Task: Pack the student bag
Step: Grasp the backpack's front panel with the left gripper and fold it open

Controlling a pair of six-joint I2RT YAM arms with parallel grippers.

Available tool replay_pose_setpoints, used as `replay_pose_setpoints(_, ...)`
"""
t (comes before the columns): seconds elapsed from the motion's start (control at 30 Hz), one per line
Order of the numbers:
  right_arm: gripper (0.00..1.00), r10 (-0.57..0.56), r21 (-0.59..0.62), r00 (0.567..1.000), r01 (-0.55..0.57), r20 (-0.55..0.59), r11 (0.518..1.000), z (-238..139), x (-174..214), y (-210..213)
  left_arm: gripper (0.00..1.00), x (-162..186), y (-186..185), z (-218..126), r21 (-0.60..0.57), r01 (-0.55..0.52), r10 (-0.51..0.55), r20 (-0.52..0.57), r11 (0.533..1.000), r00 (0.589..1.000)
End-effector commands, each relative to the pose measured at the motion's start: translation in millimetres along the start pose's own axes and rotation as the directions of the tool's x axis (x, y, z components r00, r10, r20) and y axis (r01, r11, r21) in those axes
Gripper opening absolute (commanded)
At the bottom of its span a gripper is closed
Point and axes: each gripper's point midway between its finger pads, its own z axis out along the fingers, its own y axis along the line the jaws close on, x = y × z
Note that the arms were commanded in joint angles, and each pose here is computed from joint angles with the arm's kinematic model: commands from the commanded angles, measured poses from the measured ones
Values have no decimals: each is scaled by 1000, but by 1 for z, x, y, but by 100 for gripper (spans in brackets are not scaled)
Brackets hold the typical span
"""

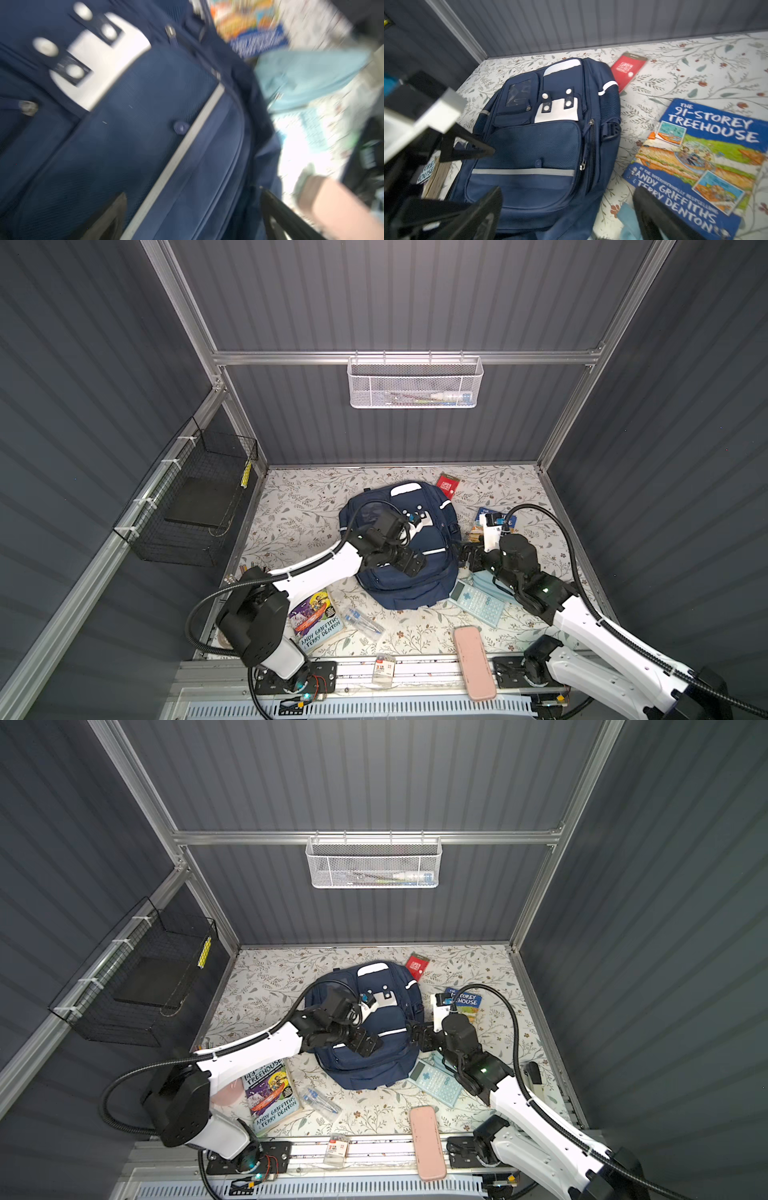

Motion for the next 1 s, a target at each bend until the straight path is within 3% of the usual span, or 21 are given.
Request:
replay_pose_setpoints(0.0,99,87,-2,996,-87,-14,996,-7,10,-6,99,20,9,11,-120,-197,181,-130,973,975)
replay_pose_setpoints(0.17,99,101,5,995,-101,-10,995,-13,20,-13,100,25,10,35,-213,-317,273,-210,924,939)
replay_pose_setpoints(0.3,99,104,4,995,-104,-6,995,-14,24,-15,97,22,18,54,-249,-320,263,-236,914,935)
replay_pose_setpoints(0.33,99,105,4,994,-105,-5,994,-15,25,-16,87,22,15,59,-236,-318,265,-233,918,936)
replay_pose_setpoints(0.37,99,104,2,995,-104,-4,995,-15,25,-16,71,21,14,62,-225,-316,264,-231,922,936)
replay_pose_setpoints(0.43,99,108,-3,994,-108,-3,994,-15,26,-15,11,14,15,58,-244,-298,246,-220,923,944)
replay_pose_setpoints(0.47,99,107,-11,994,-107,-10,994,-15,27,-14,0,9,15,52,-260,-282,235,-197,924,952)
replay_pose_setpoints(0.6,99,112,-34,993,-113,-41,993,-12,29,-8,0,-25,3,11,-214,-180,176,-40,960,984)
replay_pose_setpoints(0.73,99,100,-37,994,-101,-35,994,-5,24,-6,0,-56,3,-40,-207,-86,112,116,975,987)
replay_pose_setpoints(0.87,99,97,-51,995,-99,-38,994,0,17,0,0,-63,43,-75,-252,104,-51,210,962,976)
replay_pose_setpoints(0.97,99,100,-62,994,-103,-43,993,1,14,3,0,-63,63,-91,-271,184,-108,272,945,956)
